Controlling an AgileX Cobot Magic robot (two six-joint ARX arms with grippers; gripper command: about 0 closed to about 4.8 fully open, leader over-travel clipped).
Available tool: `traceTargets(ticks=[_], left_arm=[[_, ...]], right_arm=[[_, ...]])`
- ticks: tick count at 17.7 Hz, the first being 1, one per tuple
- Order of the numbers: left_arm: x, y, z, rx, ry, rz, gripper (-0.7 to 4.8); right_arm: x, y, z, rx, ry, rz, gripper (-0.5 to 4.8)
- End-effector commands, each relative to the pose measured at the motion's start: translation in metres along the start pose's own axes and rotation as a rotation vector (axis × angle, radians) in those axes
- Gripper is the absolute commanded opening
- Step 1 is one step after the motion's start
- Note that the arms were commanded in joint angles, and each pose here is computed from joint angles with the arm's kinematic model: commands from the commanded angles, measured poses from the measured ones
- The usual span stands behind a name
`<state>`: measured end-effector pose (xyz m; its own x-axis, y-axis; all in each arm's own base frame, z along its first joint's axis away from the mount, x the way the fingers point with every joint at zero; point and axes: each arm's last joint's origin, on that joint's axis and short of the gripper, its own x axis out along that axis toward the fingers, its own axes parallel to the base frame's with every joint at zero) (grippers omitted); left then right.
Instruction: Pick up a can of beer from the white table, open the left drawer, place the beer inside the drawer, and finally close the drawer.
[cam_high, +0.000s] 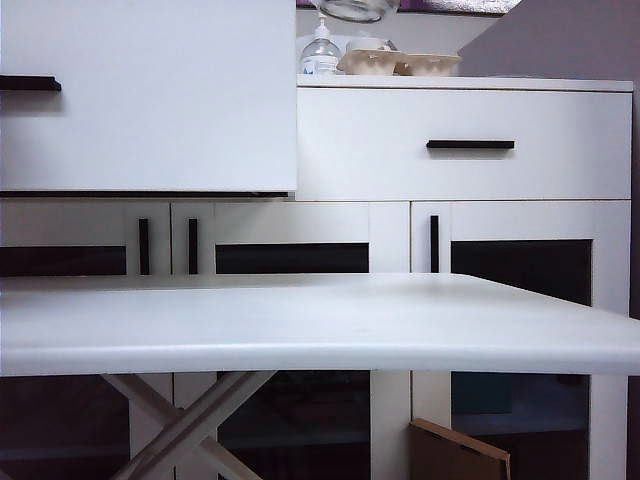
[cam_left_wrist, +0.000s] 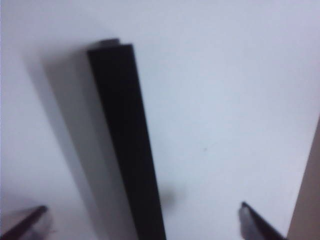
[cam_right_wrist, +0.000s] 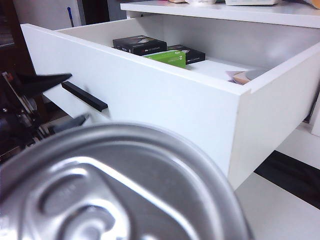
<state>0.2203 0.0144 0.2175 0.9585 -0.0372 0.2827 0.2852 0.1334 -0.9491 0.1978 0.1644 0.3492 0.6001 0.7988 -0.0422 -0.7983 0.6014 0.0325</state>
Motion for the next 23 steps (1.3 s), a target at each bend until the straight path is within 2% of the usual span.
traceTargets(ticks=[1,7,12,15,16,18,19,20,21,22,23], left_arm=[[0.000,-0.012,0.000,0.009,0.034,-0.121,4.79],[-0.006,-0.024,0.000,0.041,0.060,-0.109,4.79],[-0.024,-0.042,0.000,0.181,0.069,-0.029,4.79],[-0.038,-0.057,0.000,0.235,0.066,-0.041,4.79],[-0.046,-0.064,0.000,0.250,0.064,-0.050,4.29],[-0.055,-0.072,-0.001,0.281,0.080,-0.062,2.74],[-0.063,-0.078,-0.002,0.320,0.096,-0.075,1.19],[-0.072,-0.086,-0.002,0.389,0.107,-0.092,0.08],[-0.080,-0.098,-0.002,0.480,0.135,-0.064,-0.06],[-0.083,-0.108,-0.002,0.548,0.155,-0.015,-0.06],[-0.085,-0.124,0.000,0.651,0.186,0.041,-0.06]], right_arm=[[-0.003,0.001,0.015,-0.027,-0.103,0.005,1.38],[-0.005,0.002,0.028,-0.043,-0.164,0.006,1.38],[-0.008,0.002,0.052,-0.053,-0.227,-0.047,1.38],[-0.009,0.002,0.065,-0.060,-0.262,-0.057,1.39],[-0.009,0.002,0.072,-0.063,-0.276,-0.055,1.43],[-0.007,0.002,0.078,-0.066,-0.287,-0.055,1.64],[-0.004,0.001,0.082,-0.068,-0.294,-0.053,1.82],[0.001,0.000,0.085,-0.068,-0.296,-0.053,1.93],[0.009,-0.002,0.090,-0.068,-0.296,-0.051,2.38],[0.015,-0.004,0.092,-0.068,-0.293,-0.050,2.56],[0.023,-0.005,0.095,-0.067,-0.288,-0.047,2.57]])
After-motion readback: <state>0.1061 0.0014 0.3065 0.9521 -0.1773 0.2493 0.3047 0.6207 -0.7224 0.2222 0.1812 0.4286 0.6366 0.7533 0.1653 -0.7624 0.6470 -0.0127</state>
